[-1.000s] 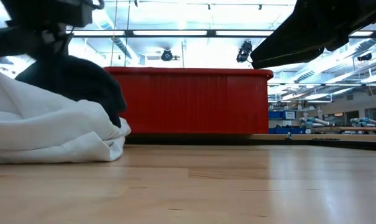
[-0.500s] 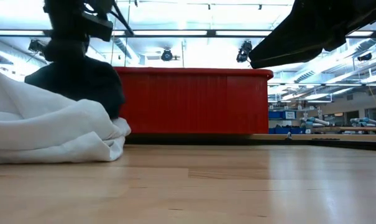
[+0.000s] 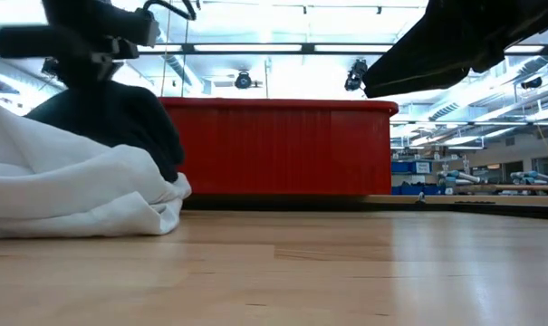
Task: Fold laundry
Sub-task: Stack the folded dark blue underwear on top of the folded blue underwear
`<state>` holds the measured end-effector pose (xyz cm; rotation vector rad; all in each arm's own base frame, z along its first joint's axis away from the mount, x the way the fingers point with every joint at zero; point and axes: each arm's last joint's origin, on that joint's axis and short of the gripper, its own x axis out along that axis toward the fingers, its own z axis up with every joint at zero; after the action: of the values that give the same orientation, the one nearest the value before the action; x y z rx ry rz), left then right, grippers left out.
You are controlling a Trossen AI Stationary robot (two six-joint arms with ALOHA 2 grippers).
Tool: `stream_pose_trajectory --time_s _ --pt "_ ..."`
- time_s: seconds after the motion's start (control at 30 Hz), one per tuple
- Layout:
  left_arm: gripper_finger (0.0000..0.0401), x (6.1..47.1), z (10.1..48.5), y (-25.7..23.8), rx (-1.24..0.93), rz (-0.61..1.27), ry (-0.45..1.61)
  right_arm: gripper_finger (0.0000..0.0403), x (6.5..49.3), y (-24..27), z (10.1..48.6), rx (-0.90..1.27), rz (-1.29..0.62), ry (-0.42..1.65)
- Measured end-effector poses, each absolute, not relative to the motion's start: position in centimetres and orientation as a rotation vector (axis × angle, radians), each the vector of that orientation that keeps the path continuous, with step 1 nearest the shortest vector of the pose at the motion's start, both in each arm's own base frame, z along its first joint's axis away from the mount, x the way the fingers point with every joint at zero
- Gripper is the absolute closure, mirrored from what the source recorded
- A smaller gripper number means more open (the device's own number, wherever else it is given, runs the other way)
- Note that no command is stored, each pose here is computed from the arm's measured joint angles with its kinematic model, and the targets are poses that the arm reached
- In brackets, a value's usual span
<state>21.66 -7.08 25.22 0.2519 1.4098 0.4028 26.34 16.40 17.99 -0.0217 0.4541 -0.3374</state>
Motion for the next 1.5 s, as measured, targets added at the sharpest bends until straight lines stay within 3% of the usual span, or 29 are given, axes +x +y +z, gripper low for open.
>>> stream_pose_trajectory --time_s 0.17,0.27,0.53,0.7,0.87,1.03,1.33,1.5 --pt "0.0381 21.7 24.9 -9.6 0.216 0.216 1.367 0.0164 26.4 16.4 18.0 -0.021 -0.336 0.453" --pt "0.0359 21.4 24.0 -10.5 0.235 0.161 1.353 0.0164 26.4 16.4 18.0 -0.023 -0.336 0.453" --pt "0.0196 21.5 23.0 -11.1 0.161 0.102 1.409 0.0164 26.4 16.4 18.0 -0.023 -0.336 0.453" --pt "0.0140 22.1 26.0 -11.4 0.120 0.075 1.394 0.0164 26.4 16.4 18.0 -0.019 -0.335 0.449" --pt "0.0139 22.4 27.3 -10.8 0.260 0.259 1.262 0.0164 26.4 16.4 18.1 -0.018 -0.335 0.448" --pt "0.0158 22.3 25.9 -9.2 0.319 0.338 1.307 0.0164 26.4 16.4 18.1 -0.020 -0.335 0.448" --pt "0.0186 20.7 19.6 -5.6 0.161 0.349 1.324 0.0164 26.4 16.5 18.1 -0.019 -0.334 0.445" --pt "0.0191 20.6 19.9 -4.8 0.113 0.345 1.384 0.0164 26.5 16.4 18.2 -0.014 -0.335 0.437"
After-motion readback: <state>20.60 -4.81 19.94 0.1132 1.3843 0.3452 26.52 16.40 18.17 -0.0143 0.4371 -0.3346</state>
